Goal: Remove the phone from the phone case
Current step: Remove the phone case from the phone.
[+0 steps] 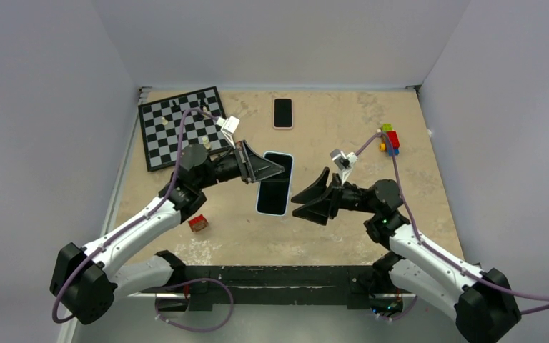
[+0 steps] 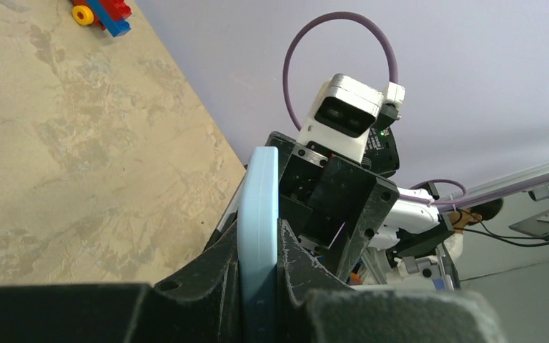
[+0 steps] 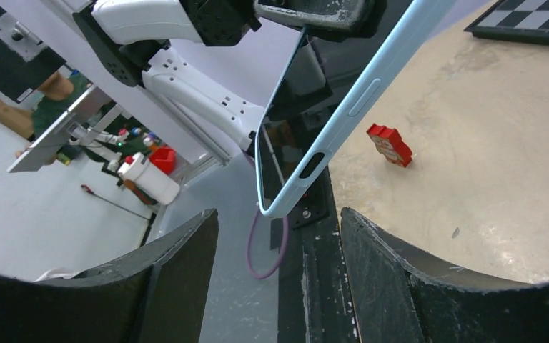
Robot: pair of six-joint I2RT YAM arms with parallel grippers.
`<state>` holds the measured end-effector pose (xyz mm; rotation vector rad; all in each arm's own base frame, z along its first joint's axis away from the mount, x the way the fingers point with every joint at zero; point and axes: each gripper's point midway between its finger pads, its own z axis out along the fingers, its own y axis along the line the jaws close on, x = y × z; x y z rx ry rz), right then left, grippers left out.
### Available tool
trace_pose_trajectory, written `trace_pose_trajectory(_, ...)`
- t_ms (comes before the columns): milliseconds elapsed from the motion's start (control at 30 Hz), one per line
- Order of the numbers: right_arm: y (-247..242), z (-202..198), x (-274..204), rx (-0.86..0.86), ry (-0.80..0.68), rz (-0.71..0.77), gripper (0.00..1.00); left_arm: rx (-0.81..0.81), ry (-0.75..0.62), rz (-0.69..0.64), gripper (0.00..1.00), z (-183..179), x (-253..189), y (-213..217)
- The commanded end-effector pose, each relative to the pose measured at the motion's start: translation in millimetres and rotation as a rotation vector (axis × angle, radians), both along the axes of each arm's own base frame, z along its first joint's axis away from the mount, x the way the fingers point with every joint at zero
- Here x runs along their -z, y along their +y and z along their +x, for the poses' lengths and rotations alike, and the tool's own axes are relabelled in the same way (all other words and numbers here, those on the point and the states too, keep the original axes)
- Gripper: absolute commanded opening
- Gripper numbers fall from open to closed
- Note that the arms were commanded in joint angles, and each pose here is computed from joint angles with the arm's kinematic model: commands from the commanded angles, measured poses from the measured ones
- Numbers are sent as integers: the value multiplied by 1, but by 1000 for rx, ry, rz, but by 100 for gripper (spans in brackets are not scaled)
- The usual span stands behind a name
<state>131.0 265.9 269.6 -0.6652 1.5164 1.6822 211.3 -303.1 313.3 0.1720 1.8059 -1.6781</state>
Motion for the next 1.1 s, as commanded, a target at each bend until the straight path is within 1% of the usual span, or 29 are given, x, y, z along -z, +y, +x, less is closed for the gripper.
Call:
trace_pose_trajectory(0, 8, -6, -30, -63, -37, 85, 66, -20, -79, -122, 0, 1, -34, 3)
trace_pose_trajectory(167, 21, 16, -29, -15, 32, 98, 60, -17, -53, -155, 0, -1, -31, 4)
trace_pose_trajectory(300, 28, 13, -36, -60, 46, 143, 53, -25, -32, -141, 0, -1, -26, 5)
trace_pose_trajectory(400, 40, 10, -39, -92, 55, 151, 45, -29, -12, -110, 0, 0, -21, 4)
trace_pose_trajectory(467, 46, 13, -37, -85, 84, 158, 35, -28, -10, -94, 0, 0, -19, 4)
trace_pose_trajectory(500, 48, 13, -36, -88, 96, 166, 28, -27, -7, -87, 0, -1, -17, 4)
trace_pose_trajectory(567, 49, 11, -37, -110, 101, 184, 9, -24, -2, -67, 0, -2, -14, 5)
trace_pose_trajectory(600, 49, 11, -38, -114, 100, 193, 1, -24, 0, -44, 0, -3, -11, 5)
trace_pose_trajectory(633, 49, 12, -38, -114, 99, 194, 0, -21, 26, -5, 6, -4, -3, 6)
trace_pose_trajectory(733, 53, 14, -33, -122, 77, 163, 0, -3, 34, 53, 31, -10, 3, 8)
trace_pose_trajectory(800, 53, 12, -32, -133, 55, 150, 0, 4, 26, 70, 41, -14, 4, 10)
trace_pose_trajectory(867, 53, 10, -33, -142, 33, 133, 0, 8, 12, 75, 45, -17, 2, 13)
trace_pose_trajectory(933, 54, 10, -33, -142, 21, 113, 0, 15, -4, 78, 46, -19, 0, 13)
trace_pose_trajectory(1067, 54, 10, -36, -140, 8, 99, 0, 53, -10, 88, 40, -22, 0, 9)
